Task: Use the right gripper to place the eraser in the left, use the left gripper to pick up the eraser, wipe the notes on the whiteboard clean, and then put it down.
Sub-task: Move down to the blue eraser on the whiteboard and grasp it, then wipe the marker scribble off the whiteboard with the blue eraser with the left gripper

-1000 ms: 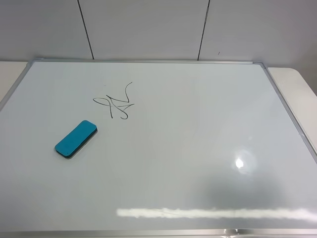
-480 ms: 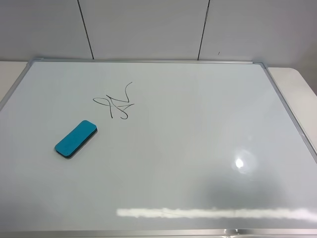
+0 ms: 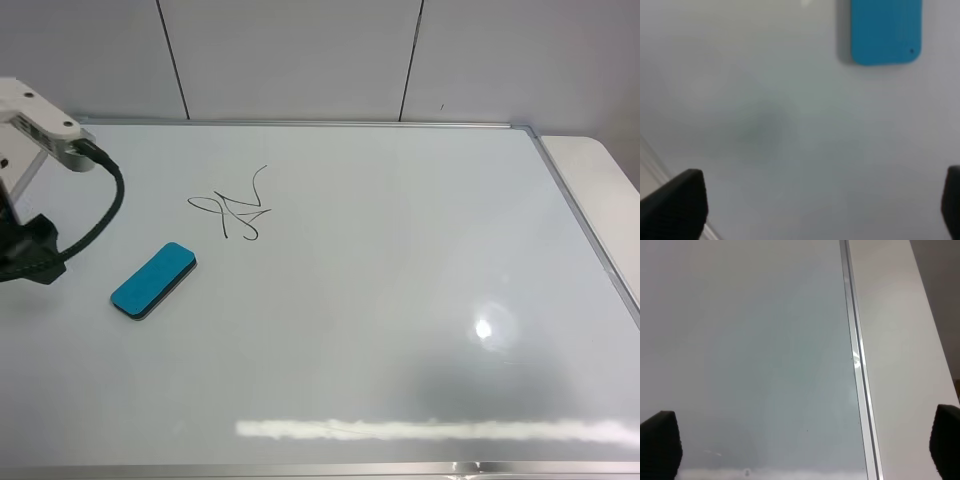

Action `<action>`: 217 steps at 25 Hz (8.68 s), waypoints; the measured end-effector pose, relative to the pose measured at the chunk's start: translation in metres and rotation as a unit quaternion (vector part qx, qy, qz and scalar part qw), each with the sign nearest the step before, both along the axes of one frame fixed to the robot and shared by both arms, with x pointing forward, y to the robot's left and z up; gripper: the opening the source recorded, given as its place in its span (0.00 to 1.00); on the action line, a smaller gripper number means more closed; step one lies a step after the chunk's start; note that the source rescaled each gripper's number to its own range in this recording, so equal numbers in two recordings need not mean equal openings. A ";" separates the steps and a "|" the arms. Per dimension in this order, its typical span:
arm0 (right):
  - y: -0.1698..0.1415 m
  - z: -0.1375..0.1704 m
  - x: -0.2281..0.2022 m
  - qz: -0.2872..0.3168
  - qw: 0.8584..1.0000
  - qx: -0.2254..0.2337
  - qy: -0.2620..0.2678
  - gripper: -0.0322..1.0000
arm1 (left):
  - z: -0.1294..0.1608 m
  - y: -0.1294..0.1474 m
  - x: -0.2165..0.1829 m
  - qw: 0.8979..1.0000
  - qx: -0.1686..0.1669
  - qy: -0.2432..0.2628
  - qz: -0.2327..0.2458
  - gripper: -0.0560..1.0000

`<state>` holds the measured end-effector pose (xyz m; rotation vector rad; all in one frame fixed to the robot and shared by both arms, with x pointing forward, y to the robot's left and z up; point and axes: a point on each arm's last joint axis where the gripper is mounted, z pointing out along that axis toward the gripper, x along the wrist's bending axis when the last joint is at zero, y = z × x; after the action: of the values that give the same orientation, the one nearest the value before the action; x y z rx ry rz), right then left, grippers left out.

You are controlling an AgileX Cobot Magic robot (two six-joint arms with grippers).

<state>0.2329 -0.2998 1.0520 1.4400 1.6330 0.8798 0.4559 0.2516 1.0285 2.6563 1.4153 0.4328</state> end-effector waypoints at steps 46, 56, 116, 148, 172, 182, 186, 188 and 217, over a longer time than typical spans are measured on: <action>0.000 0.000 0.000 0.000 1.000 0.000 0.000 1.00 | -0.121 -0.037 0.069 0.997 -0.063 0.037 -0.001 1.00; 0.000 0.000 0.000 0.000 1.000 0.000 0.000 1.00 | -0.123 -0.037 0.069 0.997 -0.063 0.037 -0.001 1.00; 0.000 0.000 0.000 0.000 1.000 0.000 0.000 1.00 | -0.104 -0.041 0.198 0.999 -0.034 0.000 -0.032 0.06; 0.000 0.000 0.000 0.000 1.000 0.000 0.000 1.00 | -0.129 -0.179 0.162 0.983 -0.167 0.042 -0.064 0.06; 0.000 0.000 0.000 0.000 1.000 0.000 0.000 1.00 | -0.132 -0.013 0.221 0.984 -0.138 0.015 0.115 0.06; 0.000 0.000 0.000 0.000 1.000 0.000 0.000 1.00 | -0.143 -0.049 0.192 0.983 -0.144 -0.045 0.102 0.06; 0.000 0.000 0.000 0.000 1.000 0.000 0.000 1.00 | -0.147 -0.090 0.164 0.981 -0.167 -0.048 0.082 0.06; 0.000 0.000 0.000 0.000 1.000 0.000 0.000 1.00 | -0.148 -0.110 0.151 0.981 -0.174 -0.039 0.072 0.06; 0.000 0.000 0.000 0.000 1.000 0.000 0.000 1.00 | -0.132 -0.065 0.163 0.991 -0.107 -0.032 0.069 0.06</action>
<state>0.2329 -0.2999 1.0520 1.4405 1.6323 0.8793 0.6185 0.1865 0.8961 2.3670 1.5377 0.3528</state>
